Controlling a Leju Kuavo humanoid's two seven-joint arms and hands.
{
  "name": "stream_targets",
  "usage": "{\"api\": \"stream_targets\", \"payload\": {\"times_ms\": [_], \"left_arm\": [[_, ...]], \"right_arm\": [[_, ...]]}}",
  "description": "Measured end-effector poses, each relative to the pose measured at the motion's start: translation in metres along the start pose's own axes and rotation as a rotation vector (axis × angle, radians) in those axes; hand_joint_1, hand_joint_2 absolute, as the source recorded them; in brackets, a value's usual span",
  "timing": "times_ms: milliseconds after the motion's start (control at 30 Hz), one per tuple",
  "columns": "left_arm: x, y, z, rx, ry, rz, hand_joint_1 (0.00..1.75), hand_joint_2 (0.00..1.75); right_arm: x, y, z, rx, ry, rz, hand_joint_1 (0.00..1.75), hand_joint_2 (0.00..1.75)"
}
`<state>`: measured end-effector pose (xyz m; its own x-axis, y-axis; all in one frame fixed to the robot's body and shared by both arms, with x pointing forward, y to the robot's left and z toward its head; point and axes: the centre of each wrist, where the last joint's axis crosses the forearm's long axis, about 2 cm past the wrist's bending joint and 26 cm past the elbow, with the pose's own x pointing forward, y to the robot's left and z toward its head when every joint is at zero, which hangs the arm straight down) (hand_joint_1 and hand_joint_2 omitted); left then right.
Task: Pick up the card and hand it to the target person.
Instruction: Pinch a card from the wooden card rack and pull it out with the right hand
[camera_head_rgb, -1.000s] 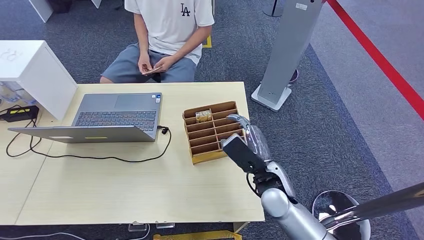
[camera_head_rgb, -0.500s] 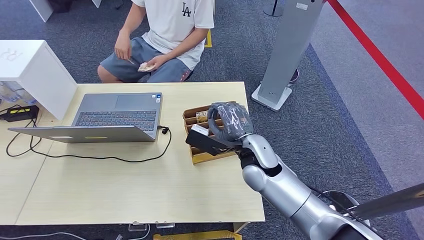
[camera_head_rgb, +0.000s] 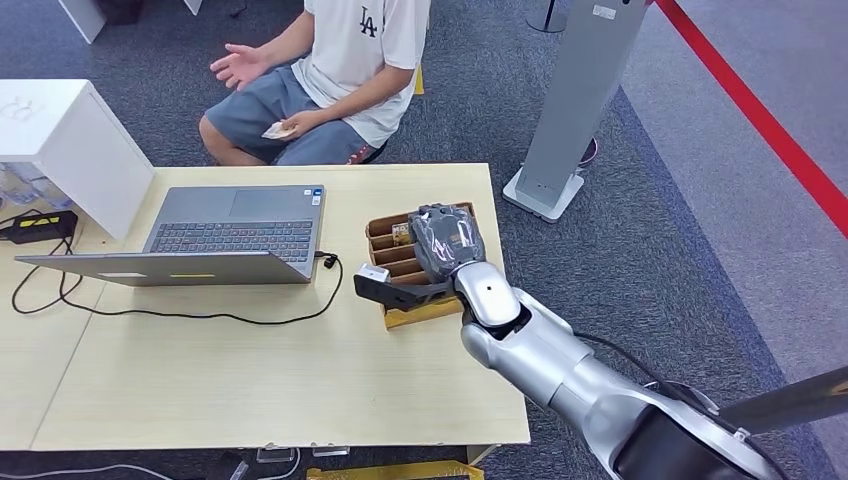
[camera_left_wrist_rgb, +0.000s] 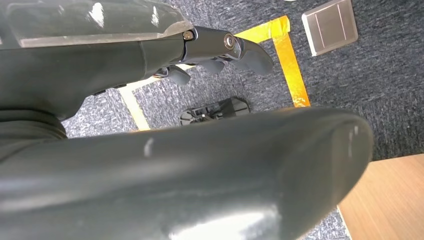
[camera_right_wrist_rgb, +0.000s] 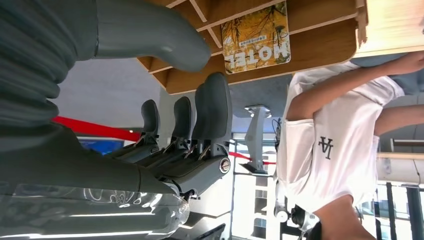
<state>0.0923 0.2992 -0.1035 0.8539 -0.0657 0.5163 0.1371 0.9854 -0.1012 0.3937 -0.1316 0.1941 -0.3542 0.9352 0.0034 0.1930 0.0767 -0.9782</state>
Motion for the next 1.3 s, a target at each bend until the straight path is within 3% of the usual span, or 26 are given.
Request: {"api": "stream_targets", "payload": {"times_ms": [133, 300, 433, 667, 1300], "left_arm": [[0.0, 0.0, 0.0, 0.0, 0.0, -0.002, 0.0, 0.0], [0.0, 0.0, 0.0, -0.001, 0.001, -0.005, 0.0, 0.0], [0.0, 0.0, 0.0, -0.002, 0.001, -0.006, 0.0, 0.0], [0.0, 0.0, 0.0, -0.003, 0.001, -0.007, 0.0, 0.0], [-0.001, -0.003, 0.0, -0.015, 0.005, -0.005, 0.0, 0.0]], "right_arm": [[-0.001, 0.001, -0.006, 0.002, 0.01, 0.014, 0.99, 1.75], [-0.002, 0.001, -0.011, 0.001, 0.017, 0.025, 0.76, 1.75], [-0.001, -0.001, -0.015, -0.005, 0.019, 0.029, 0.77, 1.75], [0.0, 0.0, -0.018, 0.004, 0.024, 0.039, 0.59, 1.75], [0.009, 0.016, -0.015, 0.079, 0.025, 0.047, 0.69, 1.75]]}}
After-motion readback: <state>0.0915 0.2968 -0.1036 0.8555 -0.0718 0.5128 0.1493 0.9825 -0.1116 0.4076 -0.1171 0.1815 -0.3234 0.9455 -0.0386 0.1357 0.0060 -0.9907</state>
